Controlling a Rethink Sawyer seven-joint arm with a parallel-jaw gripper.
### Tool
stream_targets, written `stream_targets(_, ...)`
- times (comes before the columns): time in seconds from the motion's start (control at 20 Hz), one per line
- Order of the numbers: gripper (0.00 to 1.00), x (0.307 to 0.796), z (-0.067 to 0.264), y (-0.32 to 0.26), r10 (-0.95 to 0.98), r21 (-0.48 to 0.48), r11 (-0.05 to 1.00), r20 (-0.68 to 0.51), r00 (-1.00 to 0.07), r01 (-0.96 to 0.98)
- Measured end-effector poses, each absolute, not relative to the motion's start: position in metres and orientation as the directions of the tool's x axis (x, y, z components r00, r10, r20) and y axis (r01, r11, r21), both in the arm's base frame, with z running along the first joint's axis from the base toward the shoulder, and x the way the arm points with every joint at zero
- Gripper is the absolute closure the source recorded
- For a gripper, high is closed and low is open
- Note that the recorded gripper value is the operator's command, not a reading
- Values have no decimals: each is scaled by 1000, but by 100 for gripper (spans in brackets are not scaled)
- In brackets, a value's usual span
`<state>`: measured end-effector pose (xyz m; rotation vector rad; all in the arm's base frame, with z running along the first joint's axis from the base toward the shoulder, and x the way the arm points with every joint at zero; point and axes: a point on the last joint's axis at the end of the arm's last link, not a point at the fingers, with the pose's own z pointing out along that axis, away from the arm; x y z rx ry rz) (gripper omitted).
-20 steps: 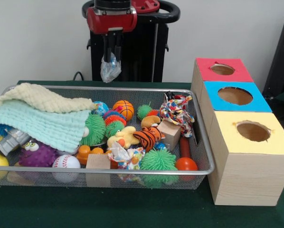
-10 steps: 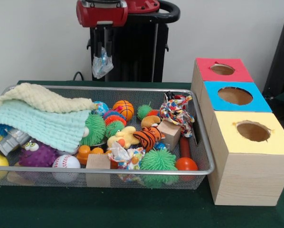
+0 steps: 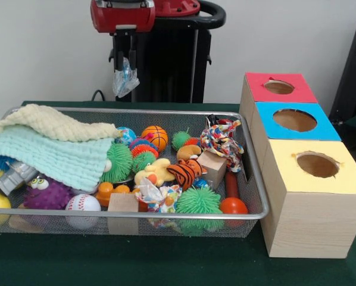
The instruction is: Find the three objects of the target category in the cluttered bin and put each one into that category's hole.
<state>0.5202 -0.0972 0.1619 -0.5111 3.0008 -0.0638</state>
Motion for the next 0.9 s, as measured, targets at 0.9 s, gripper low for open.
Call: stream_targets(0.9, 100, 532, 170, 11, -497, -71, 868, -94, -863, -492)
